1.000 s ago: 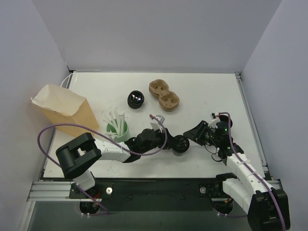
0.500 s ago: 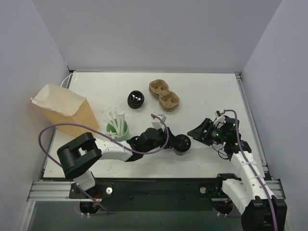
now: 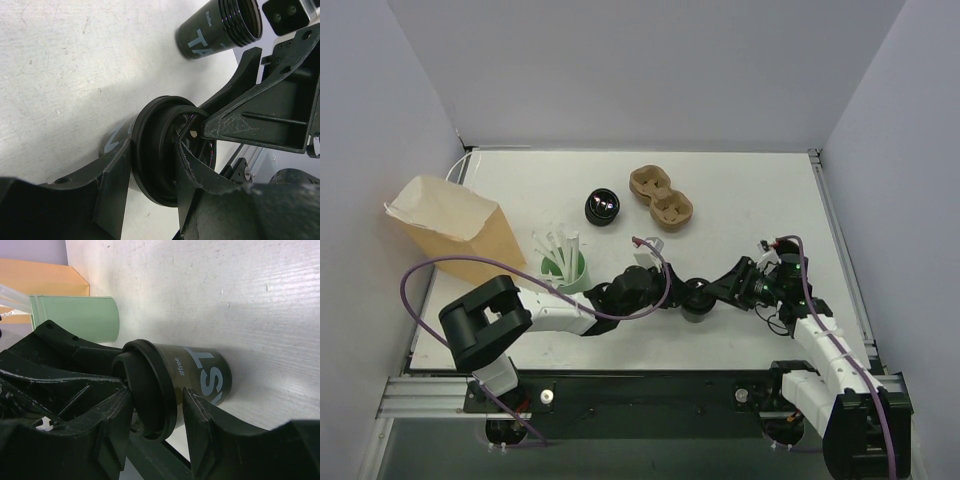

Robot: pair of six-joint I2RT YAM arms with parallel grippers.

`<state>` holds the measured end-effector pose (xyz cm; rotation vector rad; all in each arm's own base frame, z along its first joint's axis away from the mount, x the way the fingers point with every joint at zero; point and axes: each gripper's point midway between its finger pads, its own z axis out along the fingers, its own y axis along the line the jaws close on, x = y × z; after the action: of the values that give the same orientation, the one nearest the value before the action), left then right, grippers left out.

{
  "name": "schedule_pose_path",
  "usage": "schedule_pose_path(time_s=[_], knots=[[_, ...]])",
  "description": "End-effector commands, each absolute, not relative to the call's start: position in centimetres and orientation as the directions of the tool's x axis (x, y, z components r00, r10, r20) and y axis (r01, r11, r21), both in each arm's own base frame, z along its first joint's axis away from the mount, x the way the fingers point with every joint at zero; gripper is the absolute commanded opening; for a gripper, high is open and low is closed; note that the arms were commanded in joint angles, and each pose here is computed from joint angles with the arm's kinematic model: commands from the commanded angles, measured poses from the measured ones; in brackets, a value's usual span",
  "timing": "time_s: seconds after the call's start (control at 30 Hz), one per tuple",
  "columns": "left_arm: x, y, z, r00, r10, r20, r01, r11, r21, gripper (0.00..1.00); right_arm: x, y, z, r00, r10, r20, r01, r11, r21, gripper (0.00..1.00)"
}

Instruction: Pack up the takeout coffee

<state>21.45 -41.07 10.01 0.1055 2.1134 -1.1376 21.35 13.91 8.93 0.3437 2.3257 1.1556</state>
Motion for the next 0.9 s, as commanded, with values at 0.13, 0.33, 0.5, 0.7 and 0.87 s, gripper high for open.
schedule_pose_path(time_s=[0.13, 0.33, 0.5, 0.7, 0.87], knots=[[14.4, -30.3, -6.1, -0.894, 0.054, -0.445, 0.221, 0.917, -0.332, 0.30, 19.9, 12.2, 3.1, -0.840, 0.457, -0.291, 0.126, 0.687, 0.716, 0.35], [13.3, -31.1, -6.0, -0.897, 0.038, -0.440, 0.206, 0.917, -0.341, 0.30, 17.5, 13.4, 0.8, -0.871, 0.422, -0.252, 0.135, 0.698, 0.704, 0.34], [12.5, -29.8, -6.9, -0.910, 0.026, -0.414, 0.163, 0.940, -0.299, 0.30, 16.8, 13.0, -0.6, -0.865, 0.431, -0.256, 0.183, 0.746, 0.640, 0.34], [12.0, -28.9, -6.8, -0.904, -0.007, -0.427, 0.131, 0.947, -0.294, 0.30, 18.2, 13.7, 1.1, -0.849, 0.421, -0.319, 0.105, 0.726, 0.680, 0.35], [12.9, -30.5, -4.7, -0.885, -0.014, -0.465, 0.149, 0.938, -0.313, 0.30, 20.7, 14.8, 6.5, -0.840, 0.401, -0.366, 0.018, 0.695, 0.719, 0.47]])
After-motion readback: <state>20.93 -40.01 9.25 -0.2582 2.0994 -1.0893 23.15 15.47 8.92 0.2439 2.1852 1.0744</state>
